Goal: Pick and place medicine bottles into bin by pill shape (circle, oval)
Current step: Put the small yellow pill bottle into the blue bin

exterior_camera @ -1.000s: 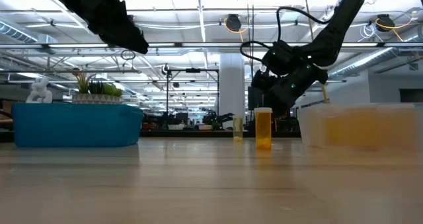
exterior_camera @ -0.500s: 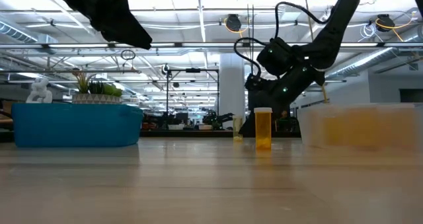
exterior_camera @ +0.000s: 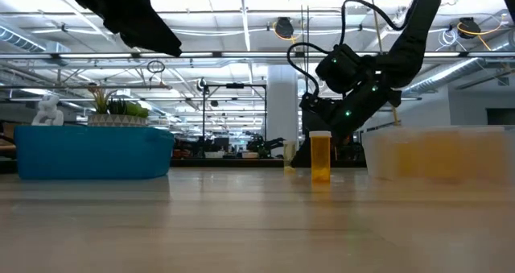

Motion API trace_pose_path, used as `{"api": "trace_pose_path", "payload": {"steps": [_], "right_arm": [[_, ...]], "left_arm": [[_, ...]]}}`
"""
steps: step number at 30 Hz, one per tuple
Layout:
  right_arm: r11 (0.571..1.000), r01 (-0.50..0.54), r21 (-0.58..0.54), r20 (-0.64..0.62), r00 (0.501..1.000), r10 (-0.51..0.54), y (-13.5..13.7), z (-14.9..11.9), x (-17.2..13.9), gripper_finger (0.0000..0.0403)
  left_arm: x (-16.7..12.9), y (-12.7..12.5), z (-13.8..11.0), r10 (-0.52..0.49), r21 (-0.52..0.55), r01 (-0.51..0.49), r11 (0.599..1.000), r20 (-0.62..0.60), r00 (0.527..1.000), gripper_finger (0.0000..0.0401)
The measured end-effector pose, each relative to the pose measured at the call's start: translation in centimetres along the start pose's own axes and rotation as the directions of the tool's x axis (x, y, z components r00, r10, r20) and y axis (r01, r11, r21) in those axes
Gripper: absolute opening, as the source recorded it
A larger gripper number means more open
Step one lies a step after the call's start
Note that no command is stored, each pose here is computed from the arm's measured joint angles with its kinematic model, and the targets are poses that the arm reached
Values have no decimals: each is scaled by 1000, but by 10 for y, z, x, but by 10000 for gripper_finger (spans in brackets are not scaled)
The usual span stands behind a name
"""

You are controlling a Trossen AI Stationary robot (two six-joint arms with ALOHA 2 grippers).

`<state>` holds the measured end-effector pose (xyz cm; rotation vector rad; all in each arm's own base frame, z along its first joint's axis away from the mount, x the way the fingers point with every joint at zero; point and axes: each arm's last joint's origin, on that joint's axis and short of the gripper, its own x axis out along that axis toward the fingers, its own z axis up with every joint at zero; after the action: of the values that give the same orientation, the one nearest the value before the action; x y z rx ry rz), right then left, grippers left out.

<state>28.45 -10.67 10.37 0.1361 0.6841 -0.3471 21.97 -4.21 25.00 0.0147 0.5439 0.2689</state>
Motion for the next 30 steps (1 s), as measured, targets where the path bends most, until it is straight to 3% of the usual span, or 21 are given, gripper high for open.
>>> {"api": "trace_pose_path", "payload": {"steps": [22, 30], "right_arm": [[999, -8, 37, 75, 997, 5, 2, -9, 21, 104], [998, -61, 33, 93, 994, 58, 4, -7, 21, 95]], "left_arm": [[0, 0, 0, -2, -1, 2, 1000, 5, 1000, 191], [0, -1, 5, -4, -26, 5, 1000, 46, 999, 191]]}}
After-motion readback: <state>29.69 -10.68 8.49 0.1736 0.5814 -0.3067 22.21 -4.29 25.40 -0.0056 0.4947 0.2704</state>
